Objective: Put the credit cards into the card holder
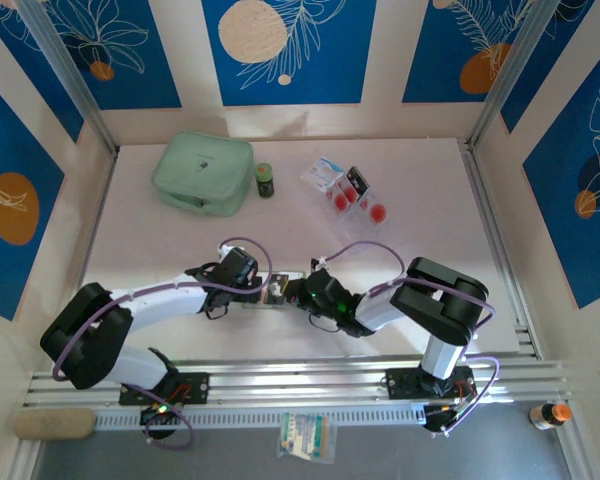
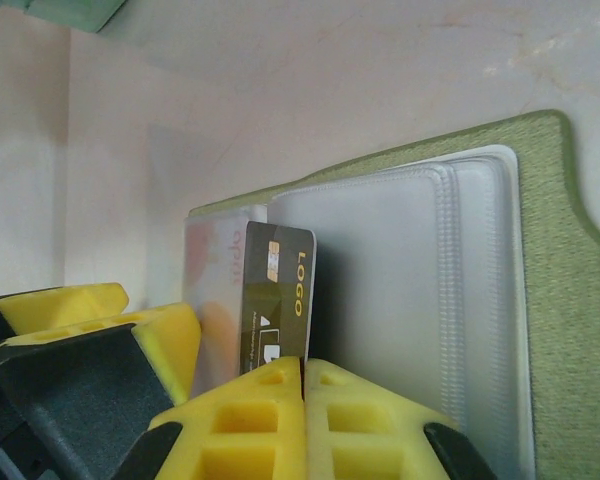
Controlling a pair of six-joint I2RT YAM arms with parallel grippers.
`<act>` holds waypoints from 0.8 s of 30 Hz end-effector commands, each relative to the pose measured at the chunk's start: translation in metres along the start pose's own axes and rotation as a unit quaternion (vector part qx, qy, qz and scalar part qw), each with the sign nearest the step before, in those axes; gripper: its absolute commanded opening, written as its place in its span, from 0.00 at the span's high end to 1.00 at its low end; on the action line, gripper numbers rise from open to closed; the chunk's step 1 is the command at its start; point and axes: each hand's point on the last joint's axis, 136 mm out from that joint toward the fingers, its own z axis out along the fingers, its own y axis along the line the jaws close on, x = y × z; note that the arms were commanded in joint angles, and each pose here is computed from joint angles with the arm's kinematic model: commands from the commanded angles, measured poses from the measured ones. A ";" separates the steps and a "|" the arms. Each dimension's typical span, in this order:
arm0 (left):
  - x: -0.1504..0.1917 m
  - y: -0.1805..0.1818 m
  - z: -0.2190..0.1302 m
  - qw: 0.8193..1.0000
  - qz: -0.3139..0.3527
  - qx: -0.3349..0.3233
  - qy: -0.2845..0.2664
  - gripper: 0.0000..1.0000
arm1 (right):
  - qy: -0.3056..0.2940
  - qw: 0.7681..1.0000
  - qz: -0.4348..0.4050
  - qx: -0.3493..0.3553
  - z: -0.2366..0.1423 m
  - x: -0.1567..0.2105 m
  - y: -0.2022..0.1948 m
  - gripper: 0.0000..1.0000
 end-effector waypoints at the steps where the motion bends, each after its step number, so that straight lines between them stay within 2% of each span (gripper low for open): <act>1: 0.016 0.016 0.002 0.999 0.010 -0.028 0.024 0.00 | 0.017 0.999 -0.003 0.034 0.001 0.008 -0.014 1.00; 17: 0.011 0.014 -0.004 1.000 0.006 -0.021 0.018 0.00 | 0.098 0.993 -0.005 0.069 0.020 0.025 -0.016 1.00; 18: 0.009 0.014 -0.006 1.000 0.004 -0.018 0.016 0.00 | 0.107 0.992 -0.010 0.071 0.021 0.027 -0.015 0.98; 21: 0.000 0.012 -0.014 1.000 -0.011 -0.008 0.005 0.00 | 0.128 0.989 -0.032 0.073 0.018 0.025 -0.006 0.78; 24: -0.008 0.016 -0.020 0.999 -0.033 -0.004 0.001 0.00 | 0.136 0.985 -0.063 0.079 0.008 0.018 0.005 0.65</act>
